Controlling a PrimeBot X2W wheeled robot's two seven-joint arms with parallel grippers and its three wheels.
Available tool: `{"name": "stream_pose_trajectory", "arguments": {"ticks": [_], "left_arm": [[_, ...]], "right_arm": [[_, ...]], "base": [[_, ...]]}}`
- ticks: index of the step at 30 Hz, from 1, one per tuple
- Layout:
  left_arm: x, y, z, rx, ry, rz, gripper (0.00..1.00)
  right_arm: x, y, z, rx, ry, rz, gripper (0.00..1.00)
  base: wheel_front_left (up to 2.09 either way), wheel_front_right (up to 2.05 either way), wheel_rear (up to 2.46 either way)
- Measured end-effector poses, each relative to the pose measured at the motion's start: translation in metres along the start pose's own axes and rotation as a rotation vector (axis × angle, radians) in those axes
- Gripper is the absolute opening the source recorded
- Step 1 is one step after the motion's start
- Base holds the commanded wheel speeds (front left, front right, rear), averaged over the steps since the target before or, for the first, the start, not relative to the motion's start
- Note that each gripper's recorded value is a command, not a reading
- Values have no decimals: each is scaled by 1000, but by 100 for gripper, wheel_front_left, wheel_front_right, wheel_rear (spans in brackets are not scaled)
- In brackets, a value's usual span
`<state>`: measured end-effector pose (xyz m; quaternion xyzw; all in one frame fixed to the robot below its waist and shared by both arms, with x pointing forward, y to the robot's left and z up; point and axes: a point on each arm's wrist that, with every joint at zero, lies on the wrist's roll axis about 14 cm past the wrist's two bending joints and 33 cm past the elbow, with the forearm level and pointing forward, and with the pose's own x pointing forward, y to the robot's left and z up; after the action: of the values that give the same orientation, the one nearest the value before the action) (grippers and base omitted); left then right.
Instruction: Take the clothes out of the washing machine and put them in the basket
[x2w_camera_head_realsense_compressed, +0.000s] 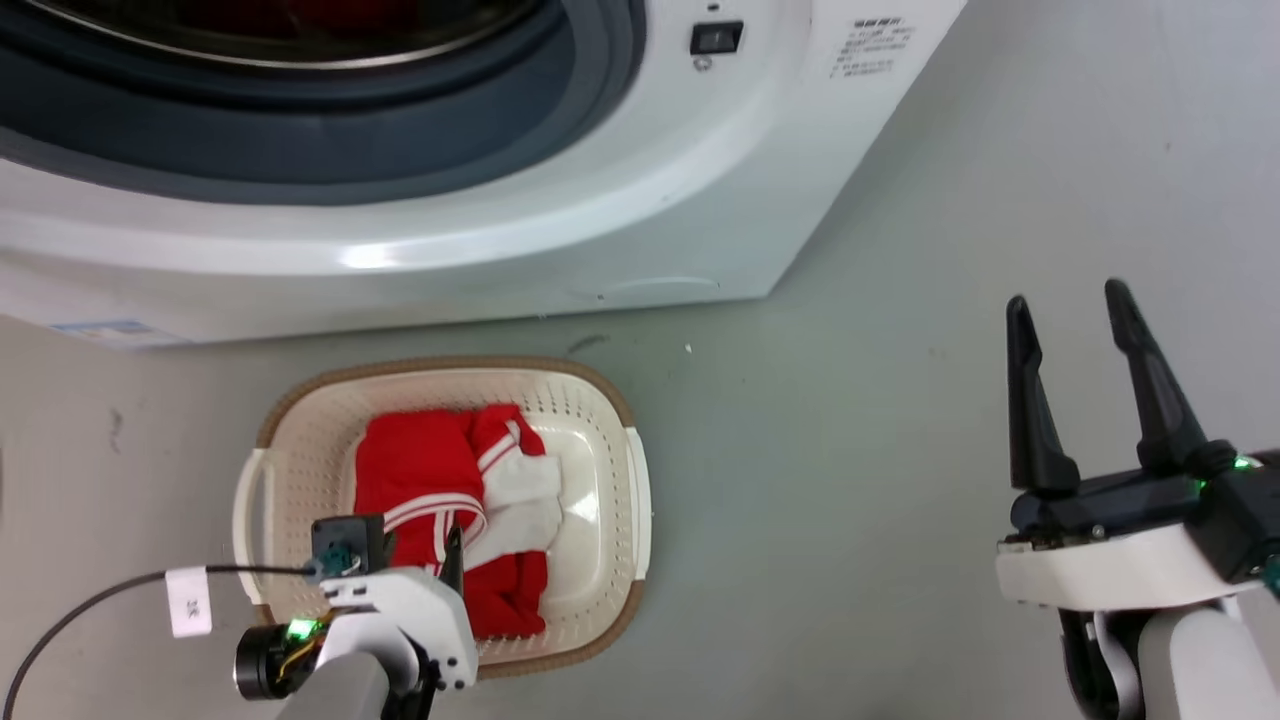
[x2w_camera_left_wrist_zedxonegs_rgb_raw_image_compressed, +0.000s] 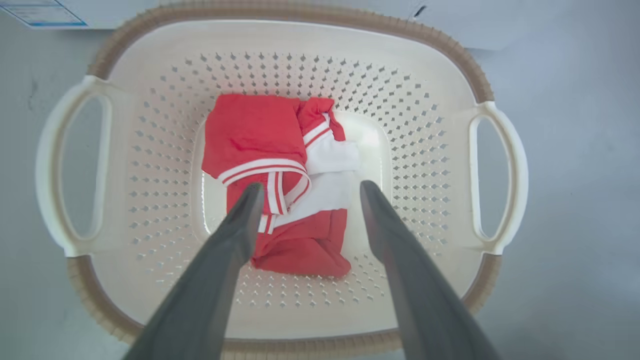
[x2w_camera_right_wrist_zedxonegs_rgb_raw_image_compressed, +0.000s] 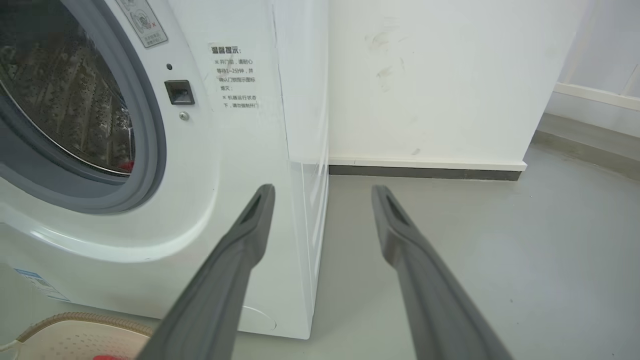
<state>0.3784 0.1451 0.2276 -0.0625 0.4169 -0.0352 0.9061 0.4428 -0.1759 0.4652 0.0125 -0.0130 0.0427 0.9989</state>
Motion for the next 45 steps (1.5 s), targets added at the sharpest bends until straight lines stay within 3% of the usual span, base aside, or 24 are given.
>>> {"name": "stream_pose_trajectory", "arguments": {"ticks": [16, 30, 38, 45], "left_arm": [[-107, 5, 92, 19, -490, 56, 100], [-211, 6, 185, 90, -944, 116, 100], [-204, 1, 202, 97, -965, 100, 100], [-169, 0, 246, 94, -976, 65, 100]], "right_arm": [[-52, 23, 49, 10, -89, 47, 100], [-76, 30, 64, 12, -125, 60, 100], [-72, 26, 60, 19, -116, 49, 100], [-53, 21, 55, 22, -109, 39, 100]], "base": [[0, 0, 0], [0, 0, 0], [0, 0, 0], [0, 0, 0]]}}
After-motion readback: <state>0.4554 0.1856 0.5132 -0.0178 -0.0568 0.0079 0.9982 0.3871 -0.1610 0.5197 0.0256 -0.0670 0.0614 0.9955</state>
